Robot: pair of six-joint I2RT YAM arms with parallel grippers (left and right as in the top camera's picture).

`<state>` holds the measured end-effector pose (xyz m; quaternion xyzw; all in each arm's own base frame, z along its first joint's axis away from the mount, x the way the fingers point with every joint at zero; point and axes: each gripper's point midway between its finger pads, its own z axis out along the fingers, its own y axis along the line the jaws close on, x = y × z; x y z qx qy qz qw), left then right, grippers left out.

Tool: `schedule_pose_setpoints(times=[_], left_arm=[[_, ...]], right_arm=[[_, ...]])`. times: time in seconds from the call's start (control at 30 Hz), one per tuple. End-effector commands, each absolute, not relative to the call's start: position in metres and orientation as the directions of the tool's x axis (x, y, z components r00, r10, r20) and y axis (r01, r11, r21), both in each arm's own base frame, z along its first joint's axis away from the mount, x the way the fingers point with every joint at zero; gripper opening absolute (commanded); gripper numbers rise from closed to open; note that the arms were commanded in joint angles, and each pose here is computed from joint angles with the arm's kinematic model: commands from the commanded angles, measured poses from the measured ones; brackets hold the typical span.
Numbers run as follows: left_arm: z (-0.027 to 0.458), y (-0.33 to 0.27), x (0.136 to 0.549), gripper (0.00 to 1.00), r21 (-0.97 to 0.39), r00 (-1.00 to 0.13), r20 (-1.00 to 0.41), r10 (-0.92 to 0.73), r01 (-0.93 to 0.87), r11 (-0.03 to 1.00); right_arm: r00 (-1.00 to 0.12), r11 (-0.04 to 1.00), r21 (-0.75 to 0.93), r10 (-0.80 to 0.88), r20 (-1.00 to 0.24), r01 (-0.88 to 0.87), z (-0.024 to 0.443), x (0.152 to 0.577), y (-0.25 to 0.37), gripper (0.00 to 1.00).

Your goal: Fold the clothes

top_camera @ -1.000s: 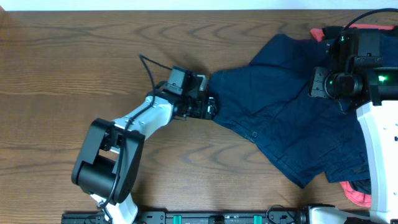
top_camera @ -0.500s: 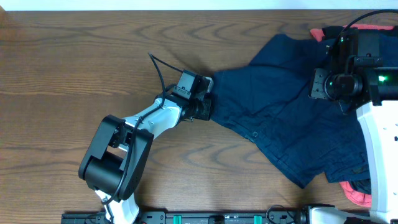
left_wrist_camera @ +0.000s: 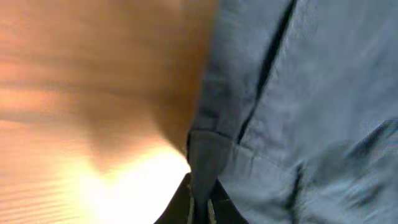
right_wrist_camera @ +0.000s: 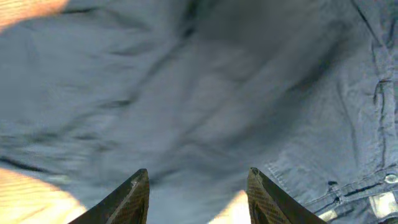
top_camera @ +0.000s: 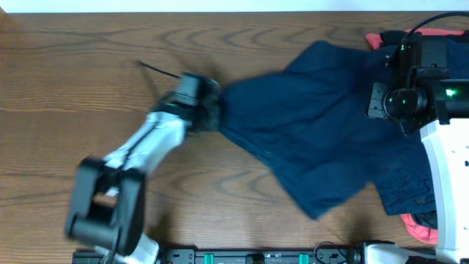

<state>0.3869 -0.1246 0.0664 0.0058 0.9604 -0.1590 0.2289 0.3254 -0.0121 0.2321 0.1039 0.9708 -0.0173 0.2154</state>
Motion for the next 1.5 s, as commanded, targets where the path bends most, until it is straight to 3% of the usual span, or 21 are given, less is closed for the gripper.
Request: schedule_pose_setpoints(times=[0.0, 0.17, 0.2, 0.3, 0.33, 0.53, 0.8, 1.03, 1.3, 1.47], left_arm=[[0.116, -0.050, 0.417, 0.06, -0.235, -0.783, -0.595, -0.183, -0.048, 0.971], [0.147, 0.021, 0.443, 0.06, -0.255, -0.644, -0.704, -0.300, -0.165, 0.953], [0.147, 0.030, 0.444, 0.13, -0.256, -0.632, -0.709, -0.313, -0.183, 0.949], [0.144, 0.044, 0.441, 0.95, -0.273, -0.635, -0.693, -0.342, -0.208, 0.939], [0.141, 0.039, 0.437, 0.98, -0.298, -0.653, -0.673, -0.348, -0.191, 0.935], [0.108, -0.014, 0.380, 0.98, -0.481, -0.850, -0.373, -0.371, -0.165, 0.861], [0.079, -0.030, 0.283, 0.98, -0.416, -0.906, 0.069, -0.417, -0.406, 0.814], [0.070, -0.037, 0.241, 0.98, -0.340, -0.836, 0.263, -0.481, -0.547, 0.765], [0.039, -0.043, 0.200, 0.98, -0.169, -0.595, 0.436, -0.675, -0.791, 0.588], [0.018, -0.043, 0.199, 0.97, -0.174, -0.567, 0.416, -0.711, -0.817, 0.549]], right_arm=[[-0.868, 0.973, 0.003, 0.206, -0.451, 0.230, 0.242, 0.324, -0.017, 0.49], [-0.868, 0.973, 0.003, 0.206, -0.451, 0.230, 0.242, 0.324, -0.017, 0.49], [-0.869, 0.973, 0.003, 0.206, -0.451, 0.229, 0.242, 0.324, -0.017, 0.49], [-0.870, 0.973, 0.002, 0.206, -0.448, 0.229, 0.241, 0.323, -0.017, 0.49], [-0.871, 0.973, 0.002, 0.206, -0.446, 0.229, 0.241, 0.323, -0.017, 0.49], [-0.888, 0.982, 0.007, 0.172, -0.426, 0.187, 0.238, 0.321, -0.013, 0.56], [-0.925, 0.994, 0.032, 0.113, -0.362, 0.109, 0.221, 0.322, -0.001, 0.59], [-0.940, 0.993, 0.053, 0.113, -0.321, 0.102, 0.209, 0.326, 0.003, 0.59], [-0.944, 0.993, 0.051, 0.113, -0.311, 0.102, 0.206, 0.326, 0.003, 0.59], [-0.944, 0.993, 0.051, 0.113, -0.311, 0.102, 0.206, 0.326, 0.003, 0.59]])
